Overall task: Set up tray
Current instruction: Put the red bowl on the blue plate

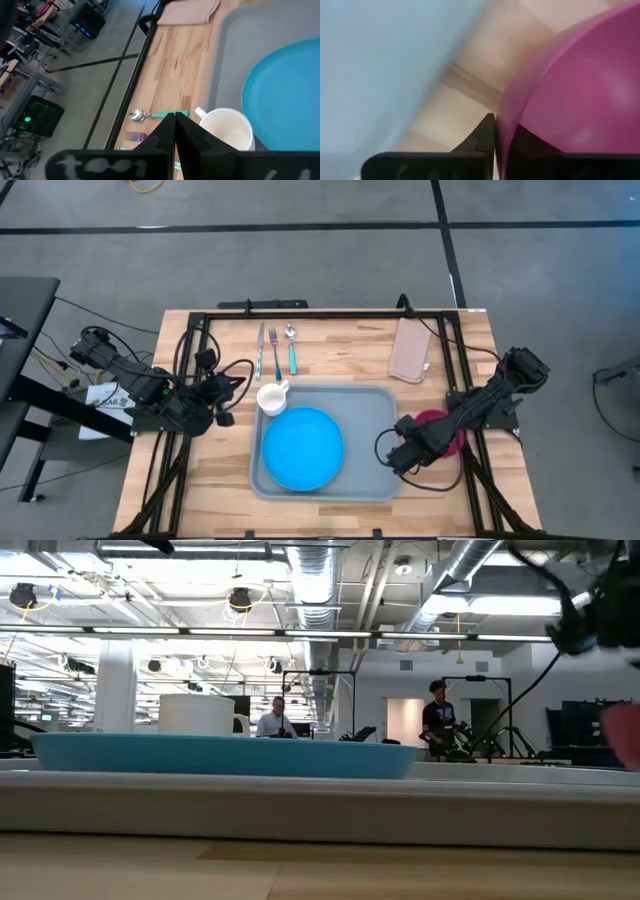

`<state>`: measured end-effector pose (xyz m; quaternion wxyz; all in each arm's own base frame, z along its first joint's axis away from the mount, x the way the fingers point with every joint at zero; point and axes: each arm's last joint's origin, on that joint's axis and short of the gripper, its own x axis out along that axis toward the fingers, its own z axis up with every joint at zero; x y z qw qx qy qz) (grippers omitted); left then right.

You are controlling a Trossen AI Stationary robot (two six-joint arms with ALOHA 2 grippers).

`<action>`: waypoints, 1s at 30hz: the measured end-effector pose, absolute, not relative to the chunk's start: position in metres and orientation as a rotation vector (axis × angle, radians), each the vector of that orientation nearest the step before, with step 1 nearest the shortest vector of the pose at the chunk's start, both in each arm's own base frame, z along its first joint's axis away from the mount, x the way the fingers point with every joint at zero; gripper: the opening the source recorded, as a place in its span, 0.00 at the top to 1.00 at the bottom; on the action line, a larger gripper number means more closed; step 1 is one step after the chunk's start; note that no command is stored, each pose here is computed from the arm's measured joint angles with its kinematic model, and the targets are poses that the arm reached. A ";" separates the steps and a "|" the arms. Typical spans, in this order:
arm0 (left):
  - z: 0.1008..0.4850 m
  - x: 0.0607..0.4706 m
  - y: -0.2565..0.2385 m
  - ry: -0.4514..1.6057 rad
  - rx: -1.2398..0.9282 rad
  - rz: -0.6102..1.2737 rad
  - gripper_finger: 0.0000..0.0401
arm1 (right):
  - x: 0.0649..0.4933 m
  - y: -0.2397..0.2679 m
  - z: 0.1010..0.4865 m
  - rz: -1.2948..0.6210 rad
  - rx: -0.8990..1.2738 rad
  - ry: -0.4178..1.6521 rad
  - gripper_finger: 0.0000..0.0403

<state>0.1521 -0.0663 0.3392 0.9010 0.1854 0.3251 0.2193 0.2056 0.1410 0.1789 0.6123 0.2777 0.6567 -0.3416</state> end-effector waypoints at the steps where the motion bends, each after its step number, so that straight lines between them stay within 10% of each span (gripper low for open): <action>1: 0.340 0.153 -0.067 0.663 0.377 0.453 1.00 | 0.210 0.142 0.184 -0.769 0.630 1.492 0.99; 17: 0.340 0.156 -0.065 0.670 0.295 0.437 1.00 | 0.331 0.154 0.290 0.039 -0.138 0.525 0.99; 30: 0.339 0.156 -0.067 0.679 0.151 0.409 1.00 | 0.383 0.158 0.242 0.418 -0.501 0.827 0.97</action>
